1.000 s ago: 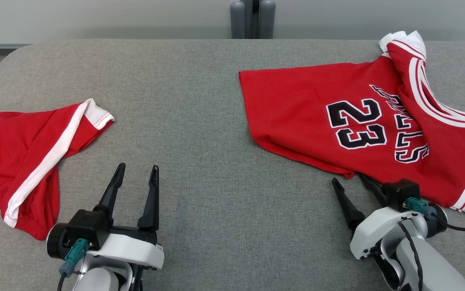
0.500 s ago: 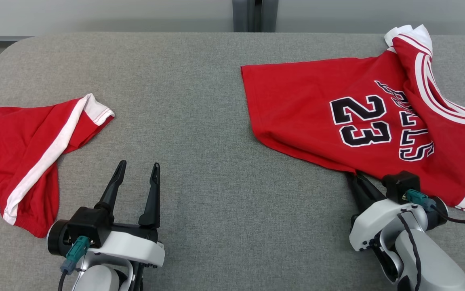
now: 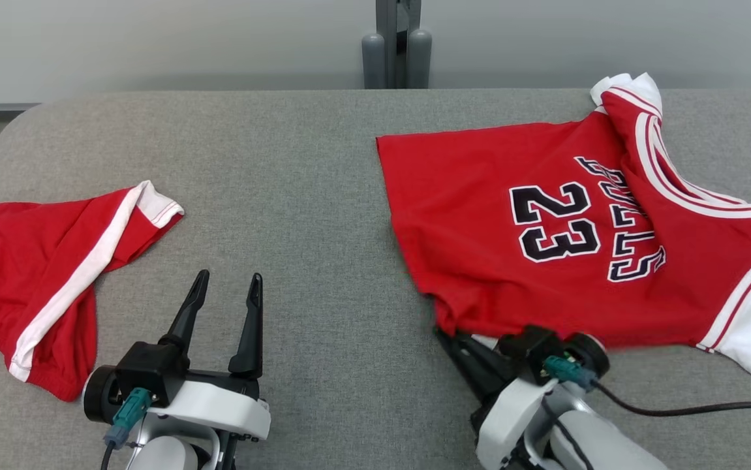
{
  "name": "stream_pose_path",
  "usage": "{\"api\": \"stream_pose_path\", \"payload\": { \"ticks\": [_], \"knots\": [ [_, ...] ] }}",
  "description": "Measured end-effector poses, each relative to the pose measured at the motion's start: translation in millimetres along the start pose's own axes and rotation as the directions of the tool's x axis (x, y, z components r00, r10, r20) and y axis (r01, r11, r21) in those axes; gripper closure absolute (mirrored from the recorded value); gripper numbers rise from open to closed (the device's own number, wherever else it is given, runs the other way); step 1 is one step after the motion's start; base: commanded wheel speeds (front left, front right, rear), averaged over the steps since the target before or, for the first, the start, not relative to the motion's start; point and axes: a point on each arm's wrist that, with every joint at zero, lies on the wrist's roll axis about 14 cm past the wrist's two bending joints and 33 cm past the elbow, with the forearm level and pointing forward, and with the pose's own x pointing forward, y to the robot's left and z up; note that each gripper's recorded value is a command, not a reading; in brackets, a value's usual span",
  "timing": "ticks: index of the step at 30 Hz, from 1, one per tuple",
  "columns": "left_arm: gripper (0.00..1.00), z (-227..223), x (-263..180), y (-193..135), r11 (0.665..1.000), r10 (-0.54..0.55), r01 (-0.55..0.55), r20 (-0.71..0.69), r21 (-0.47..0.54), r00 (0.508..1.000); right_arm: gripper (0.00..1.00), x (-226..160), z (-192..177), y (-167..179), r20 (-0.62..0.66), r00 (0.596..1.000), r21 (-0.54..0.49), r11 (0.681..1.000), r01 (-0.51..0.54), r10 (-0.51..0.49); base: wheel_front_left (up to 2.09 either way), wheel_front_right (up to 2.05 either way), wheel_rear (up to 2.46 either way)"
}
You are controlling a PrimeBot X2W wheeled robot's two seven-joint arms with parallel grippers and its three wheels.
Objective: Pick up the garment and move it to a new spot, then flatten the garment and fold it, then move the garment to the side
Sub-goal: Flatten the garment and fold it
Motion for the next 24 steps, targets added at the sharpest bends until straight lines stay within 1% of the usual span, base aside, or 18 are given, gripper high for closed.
{"api": "stream_pose_path", "payload": {
  "ticks": [4,7,12,18,19,20,22,24],
  "knots": [
    [0.00,4.1,-3.5,-4.3,1.000,-0.008,0.008,0.011,-0.006,1.000,1.00,-1.9,6.2,41.9,0.014,0.992,-0.008,0.992,-0.124,0.124,0.00,0.00,0.00],
    [0.00,6.2,-6.7,-3.6,1.000,-0.002,0.002,0.016,-0.009,1.000,1.00,-2.6,9.4,64.6,0.017,0.980,-0.011,0.981,-0.196,0.196,0.00,0.00,0.00],
    [0.00,8.0,-12.0,3.9,1.000,0.024,-0.024,0.020,-0.013,1.000,1.00,1.8,12.3,91.7,0.009,0.957,-0.019,0.957,-0.289,0.289,0.00,0.00,0.00],
    [0.00,9.7,-16.5,11.9,0.999,0.051,-0.051,0.024,-0.013,0.998,1.00,4.8,-1.7,114.3,-0.056,0.930,-0.029,0.930,-0.366,0.364,0.00,0.00,0.00],
    [0.00,9.9,-17.0,12.4,0.999,0.053,-0.053,0.024,-0.013,0.998,0.58,5.9,-4.8,114.3,-0.068,0.929,-0.021,0.931,-0.365,0.363,0.00,0.00,0.00],
    [0.00,10.1,-17.6,13.2,0.998,0.056,-0.055,0.025,-0.014,0.998,0.00,6.3,-8.7,112.8,-0.086,0.929,-0.032,0.931,-0.365,0.361,0.00,0.00,0.00],
    [0.00,10.4,-18.6,14.3,0.998,0.062,-0.062,0.025,-0.015,0.998,0.00,8.4,-10.7,107.0,-0.101,0.932,-0.047,0.935,-0.353,0.347,0.00,0.00,0.00],
    [0.00,10.2,-19.9,14.2,0.998,0.063,-0.063,0.025,-0.017,0.998,0.00,9.8,-7.5,106.1,-0.094,0.936,-0.039,0.938,-0.345,0.340,0.00,0.00,0.00]
  ]
}}
